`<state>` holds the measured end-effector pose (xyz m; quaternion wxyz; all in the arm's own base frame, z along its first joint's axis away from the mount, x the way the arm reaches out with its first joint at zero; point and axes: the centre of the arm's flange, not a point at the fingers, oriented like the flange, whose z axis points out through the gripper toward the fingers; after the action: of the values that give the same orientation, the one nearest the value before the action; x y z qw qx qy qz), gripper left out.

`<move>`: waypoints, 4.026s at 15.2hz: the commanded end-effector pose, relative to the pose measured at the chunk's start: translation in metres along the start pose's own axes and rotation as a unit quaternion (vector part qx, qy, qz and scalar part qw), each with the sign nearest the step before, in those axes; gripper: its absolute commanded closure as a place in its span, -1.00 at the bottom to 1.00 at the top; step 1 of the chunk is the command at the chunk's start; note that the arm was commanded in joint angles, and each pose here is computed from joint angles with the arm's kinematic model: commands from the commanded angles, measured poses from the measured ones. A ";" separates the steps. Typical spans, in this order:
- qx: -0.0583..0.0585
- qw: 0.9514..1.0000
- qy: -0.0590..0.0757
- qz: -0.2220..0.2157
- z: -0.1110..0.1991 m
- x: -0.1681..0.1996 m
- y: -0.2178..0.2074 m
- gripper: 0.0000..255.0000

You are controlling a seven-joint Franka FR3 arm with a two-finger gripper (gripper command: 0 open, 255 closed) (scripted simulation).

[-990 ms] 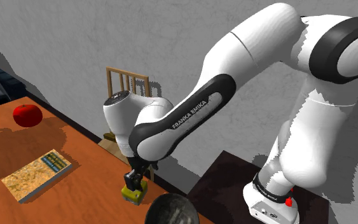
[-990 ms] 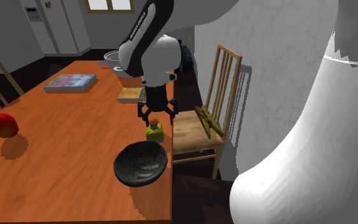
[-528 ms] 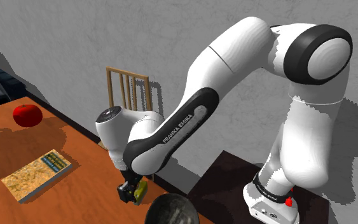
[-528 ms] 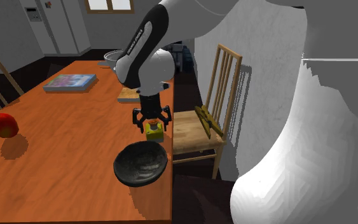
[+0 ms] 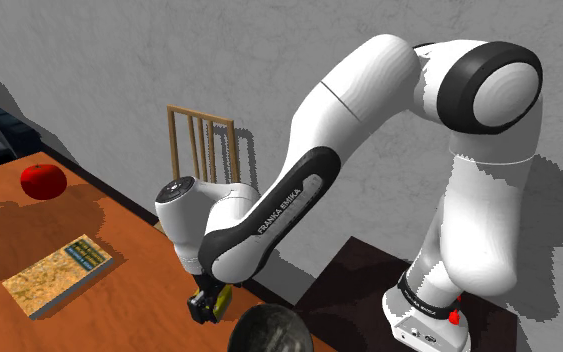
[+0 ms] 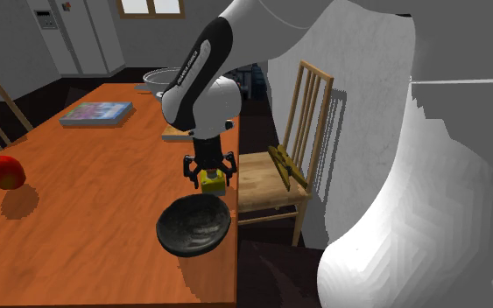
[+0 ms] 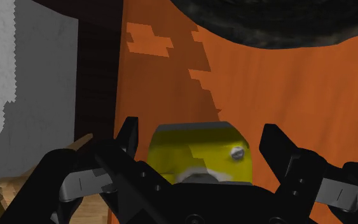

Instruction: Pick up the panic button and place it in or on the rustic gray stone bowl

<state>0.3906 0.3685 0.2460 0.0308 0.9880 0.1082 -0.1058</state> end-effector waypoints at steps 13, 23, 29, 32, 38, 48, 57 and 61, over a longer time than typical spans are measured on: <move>0.000 1.000 0.000 0.000 0.000 0.000 0.000 -1.00; 0.058 0.986 0.077 -0.137 -0.062 0.024 0.023 -1.00; 0.058 0.986 0.077 -0.137 -0.038 0.027 0.020 -1.00; 0.058 0.986 0.077 -0.137 -0.038 0.027 0.020 -1.00; 0.058 0.986 0.077 -0.137 -0.038 0.027 0.020 1.00; 0.058 0.986 0.077 -0.137 -0.048 0.025 0.021 1.00; 0.058 0.986 0.077 -0.137 -0.094 0.015 0.022 1.00; 0.058 0.986 0.077 -0.137 -0.115 0.010 0.023 1.00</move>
<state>0.4288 0.3575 0.3514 -0.0497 0.9692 0.2380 -0.0384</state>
